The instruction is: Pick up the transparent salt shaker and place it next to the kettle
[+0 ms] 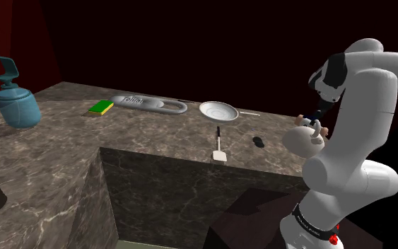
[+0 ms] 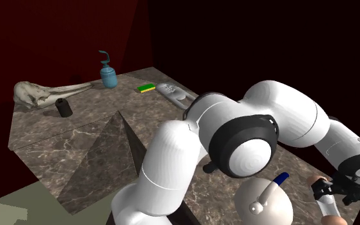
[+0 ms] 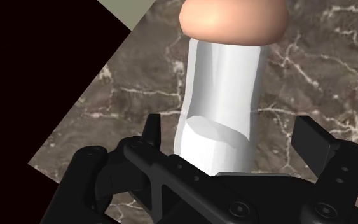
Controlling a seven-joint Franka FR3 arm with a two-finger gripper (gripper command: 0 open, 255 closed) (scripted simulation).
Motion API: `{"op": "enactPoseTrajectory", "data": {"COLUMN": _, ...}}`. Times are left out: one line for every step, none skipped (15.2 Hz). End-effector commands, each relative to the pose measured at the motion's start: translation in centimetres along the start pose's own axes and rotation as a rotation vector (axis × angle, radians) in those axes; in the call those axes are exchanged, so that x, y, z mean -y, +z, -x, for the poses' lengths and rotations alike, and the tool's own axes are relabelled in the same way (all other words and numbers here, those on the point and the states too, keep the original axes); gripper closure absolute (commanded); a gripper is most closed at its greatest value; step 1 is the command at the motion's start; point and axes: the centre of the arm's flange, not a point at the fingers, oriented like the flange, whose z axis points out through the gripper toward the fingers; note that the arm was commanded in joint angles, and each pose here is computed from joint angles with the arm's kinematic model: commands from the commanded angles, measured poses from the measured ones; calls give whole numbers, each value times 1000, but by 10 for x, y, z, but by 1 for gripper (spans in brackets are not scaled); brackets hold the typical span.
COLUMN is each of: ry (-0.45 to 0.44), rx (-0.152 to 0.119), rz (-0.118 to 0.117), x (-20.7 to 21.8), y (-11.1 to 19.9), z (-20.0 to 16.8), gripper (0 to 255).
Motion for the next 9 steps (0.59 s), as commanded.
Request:
{"op": "enactPoseTrajectory", "data": {"ry": 0, "rx": 0, "rz": 0, "x": 0, "y": -22, "z": 0, "gripper": 0}}
{"op": "enactPoseTrajectory", "data": {"ry": 0, "rx": 0, "rz": 0, "x": 0, "y": -33, "z": 0, "gripper": 0}}
{"op": "enactPoseTrajectory", "data": {"ry": 0, "rx": 0, "rz": 0, "x": 0, "y": -33, "z": 0, "gripper": 0}}
{"op": "enactPoseTrajectory", "data": {"ry": 0, "rx": 0, "rz": 0, "x": 0, "y": -33, "z": 0, "gripper": 0}}
{"op": "enactPoseTrajectory", "data": {"ry": 0, "rx": 0, "rz": 0, "x": 0, "y": -33, "z": 0, "gripper": 0}}
{"op": "enactPoseTrajectory", "data": {"ry": 0, "rx": 0, "rz": 0, "x": 0, "y": -33, "z": 0, "gripper": 0}}
{"op": "enactPoseTrajectory", "data": {"ry": 0, "rx": 0, "rz": 0, "x": 0, "y": -33, "z": 0, "gripper": 0}}
{"op": "enactPoseTrajectory", "data": {"ry": 0, "rx": 0, "rz": 0, "x": 0, "y": -33, "z": 0, "gripper": 0}}
{"op": "enactPoseTrajectory", "data": {"ry": 0, "rx": 0, "rz": 0, "x": 0, "y": -33, "z": 0, "gripper": 0}}
